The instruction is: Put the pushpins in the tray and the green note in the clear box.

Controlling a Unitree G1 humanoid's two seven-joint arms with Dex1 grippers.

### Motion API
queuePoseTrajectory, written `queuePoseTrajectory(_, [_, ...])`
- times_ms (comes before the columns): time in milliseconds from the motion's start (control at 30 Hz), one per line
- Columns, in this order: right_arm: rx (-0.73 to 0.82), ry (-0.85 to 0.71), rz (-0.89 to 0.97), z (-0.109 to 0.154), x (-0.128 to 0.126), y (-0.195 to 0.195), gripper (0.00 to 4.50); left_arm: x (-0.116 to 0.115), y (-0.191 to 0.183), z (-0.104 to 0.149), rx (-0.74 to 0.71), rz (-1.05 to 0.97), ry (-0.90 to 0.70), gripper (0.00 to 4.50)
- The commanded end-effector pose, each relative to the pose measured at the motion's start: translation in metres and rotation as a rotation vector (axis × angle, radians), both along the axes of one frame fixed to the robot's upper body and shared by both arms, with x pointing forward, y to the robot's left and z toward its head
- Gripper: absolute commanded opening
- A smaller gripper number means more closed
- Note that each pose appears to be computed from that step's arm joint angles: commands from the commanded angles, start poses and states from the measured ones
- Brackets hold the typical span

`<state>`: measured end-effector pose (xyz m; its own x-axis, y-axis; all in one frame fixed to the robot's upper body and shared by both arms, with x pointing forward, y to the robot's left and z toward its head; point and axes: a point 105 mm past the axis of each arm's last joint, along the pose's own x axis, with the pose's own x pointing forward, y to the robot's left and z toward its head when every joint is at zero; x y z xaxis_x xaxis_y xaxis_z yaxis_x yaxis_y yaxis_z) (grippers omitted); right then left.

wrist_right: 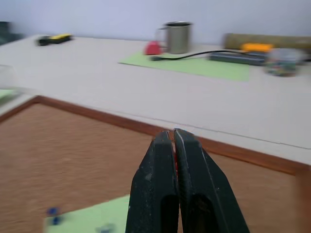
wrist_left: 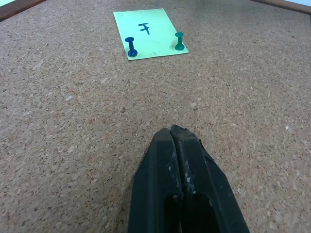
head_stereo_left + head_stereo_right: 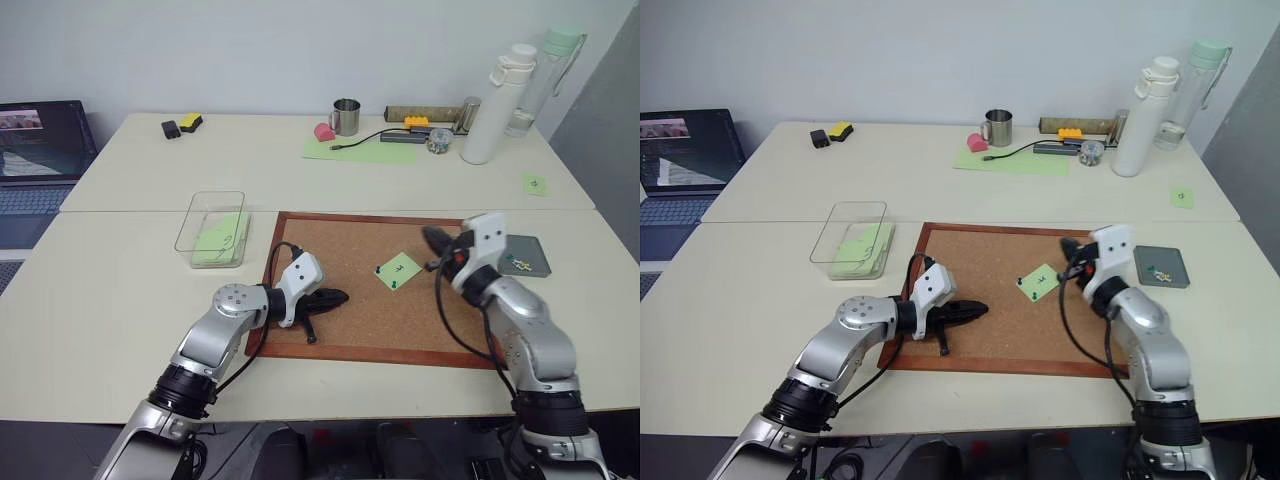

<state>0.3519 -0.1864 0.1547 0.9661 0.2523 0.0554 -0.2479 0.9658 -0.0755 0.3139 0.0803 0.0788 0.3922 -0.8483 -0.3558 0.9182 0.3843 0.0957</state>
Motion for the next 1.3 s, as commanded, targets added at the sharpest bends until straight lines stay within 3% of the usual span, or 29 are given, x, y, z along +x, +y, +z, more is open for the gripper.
queuePoseTrajectory(33, [-0.025,-0.008,-0.245,0.008,-0.001,-0.067,0.02,-0.006,0.015,-0.022,0.082,0.033,0.074,0.00])
queuePoseTrajectory(200, [0.045,0.056,-0.366,0.003,0.000,-0.115,0.02,-0.008,0.013,-0.024,0.085,0.022,0.078,0.00])
queuePoseTrajectory(633, [0.194,0.139,-0.326,-0.014,0.014,-0.117,0.02,-0.011,0.016,-0.023,0.090,0.025,0.084,0.00])
queuePoseTrajectory(933, [0.214,0.129,-0.308,-0.012,0.013,-0.115,1.75,-0.011,0.017,-0.022,0.093,0.032,0.082,0.00])
queuePoseTrajectory(1133, [0.192,0.101,-0.256,-0.005,0.007,-0.104,1.75,-0.010,0.016,-0.021,0.092,0.029,0.079,0.00])
queuePoseTrajectory(1300, [0.077,0.106,-0.011,-0.005,-0.006,-0.050,1.75,-0.010,0.017,-0.021,0.094,0.026,0.078,0.00])
